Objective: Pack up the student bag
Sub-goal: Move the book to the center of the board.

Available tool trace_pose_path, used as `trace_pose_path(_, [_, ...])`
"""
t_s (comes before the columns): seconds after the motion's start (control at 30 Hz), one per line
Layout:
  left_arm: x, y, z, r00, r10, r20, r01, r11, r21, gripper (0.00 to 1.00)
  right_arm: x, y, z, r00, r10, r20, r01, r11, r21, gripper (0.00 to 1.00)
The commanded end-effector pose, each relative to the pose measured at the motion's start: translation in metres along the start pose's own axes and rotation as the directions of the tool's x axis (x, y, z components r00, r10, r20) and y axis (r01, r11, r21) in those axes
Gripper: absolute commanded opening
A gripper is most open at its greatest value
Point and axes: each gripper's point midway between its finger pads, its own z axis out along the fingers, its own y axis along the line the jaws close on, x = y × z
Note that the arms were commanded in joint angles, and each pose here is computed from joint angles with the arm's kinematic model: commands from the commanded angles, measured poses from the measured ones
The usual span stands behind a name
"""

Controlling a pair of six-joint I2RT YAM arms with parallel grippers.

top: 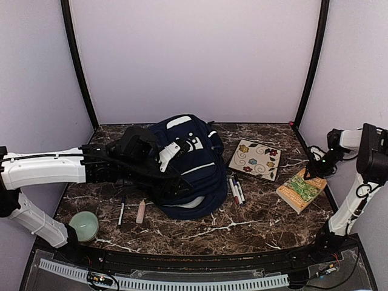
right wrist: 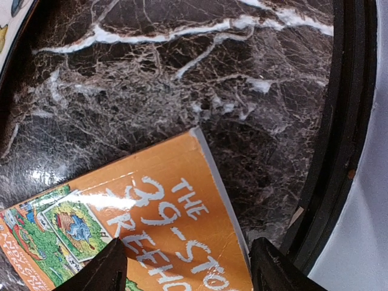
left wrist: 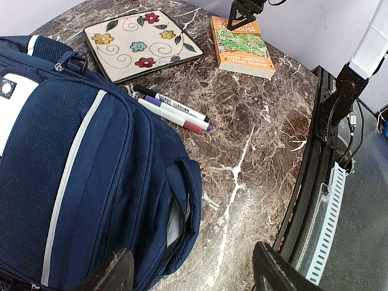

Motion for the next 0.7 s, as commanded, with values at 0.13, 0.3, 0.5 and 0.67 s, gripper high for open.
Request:
trace_pose_path(0.13, [0.010,-0.002,0.011,0.999,-0.025,-0.029,0.026,0.999,0.024,0.69,0.019,0.039,0.012,0.988,-0.148,-0.044,0.141,0.981,-0.134,0.64])
trace_pose_path(0.3, [0.012,0.000,0.031,0.998,-0.054,-0.036,0.055,0.998,0.024,0.68,0.027,0.073,0.014,0.956,-0.290,-0.043,0.280,0.946,-0.161,0.63])
trace_pose_path(0.5, [0.026,0.002,0.049,0.993,-0.092,-0.073,0.091,0.996,-0.004,0.66,0.037,0.125,0.016,0.921,-0.387,-0.046,0.364,0.897,-0.250,0.62])
trace_pose_path(0.67, [0.040,-0.003,0.055,0.988,-0.104,-0.117,0.103,0.995,-0.019,0.65,0.038,0.167,0.013,0.893,-0.449,-0.018,0.427,0.861,-0.276,0.62])
